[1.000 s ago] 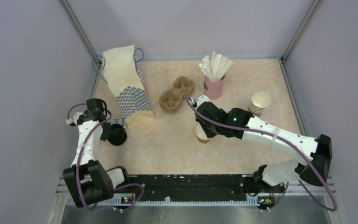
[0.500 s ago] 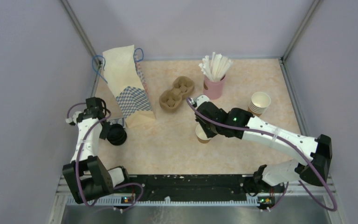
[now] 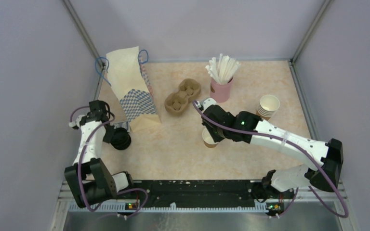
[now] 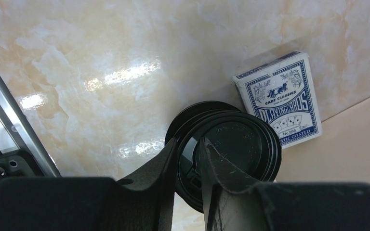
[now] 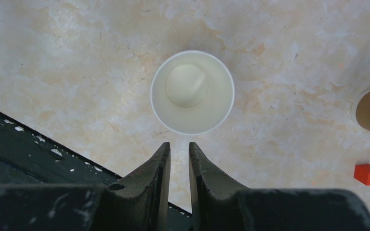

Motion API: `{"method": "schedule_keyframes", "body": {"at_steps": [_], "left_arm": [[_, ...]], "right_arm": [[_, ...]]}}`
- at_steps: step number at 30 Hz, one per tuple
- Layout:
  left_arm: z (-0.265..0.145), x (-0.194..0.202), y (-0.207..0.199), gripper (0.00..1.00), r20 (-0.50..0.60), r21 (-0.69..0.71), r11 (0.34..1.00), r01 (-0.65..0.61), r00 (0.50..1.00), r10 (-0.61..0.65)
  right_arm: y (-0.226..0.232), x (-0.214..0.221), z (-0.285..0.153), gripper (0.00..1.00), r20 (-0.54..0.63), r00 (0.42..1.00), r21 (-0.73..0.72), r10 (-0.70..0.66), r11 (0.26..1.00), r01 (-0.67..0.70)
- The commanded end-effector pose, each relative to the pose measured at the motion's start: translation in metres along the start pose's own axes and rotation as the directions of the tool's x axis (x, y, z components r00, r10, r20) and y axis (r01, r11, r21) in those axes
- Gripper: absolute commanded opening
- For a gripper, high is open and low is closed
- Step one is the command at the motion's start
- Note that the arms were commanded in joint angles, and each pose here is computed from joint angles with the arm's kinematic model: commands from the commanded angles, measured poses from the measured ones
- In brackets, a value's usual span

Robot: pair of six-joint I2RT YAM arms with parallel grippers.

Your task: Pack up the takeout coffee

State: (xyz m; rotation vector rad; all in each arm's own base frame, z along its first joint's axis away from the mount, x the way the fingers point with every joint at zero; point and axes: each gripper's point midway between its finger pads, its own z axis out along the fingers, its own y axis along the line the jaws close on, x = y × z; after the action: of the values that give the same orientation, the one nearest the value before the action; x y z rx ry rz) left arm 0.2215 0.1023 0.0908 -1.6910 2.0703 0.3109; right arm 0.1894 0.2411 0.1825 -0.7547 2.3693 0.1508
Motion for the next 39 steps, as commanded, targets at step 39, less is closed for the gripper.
{"method": "schedule_keyframes", "body": {"at_steps": [39], "left_arm": [[-0.0015, 0.0003, -0.0025, 0.21, -0.024, -0.013, 0.999, 0.033, 0.999, -0.034]], "right_arm": [[0.0063, -0.0070, 0.0037, 0.20, 0.009, 1.000, -0.005, -0.019, 1.000, 0.019]]}}
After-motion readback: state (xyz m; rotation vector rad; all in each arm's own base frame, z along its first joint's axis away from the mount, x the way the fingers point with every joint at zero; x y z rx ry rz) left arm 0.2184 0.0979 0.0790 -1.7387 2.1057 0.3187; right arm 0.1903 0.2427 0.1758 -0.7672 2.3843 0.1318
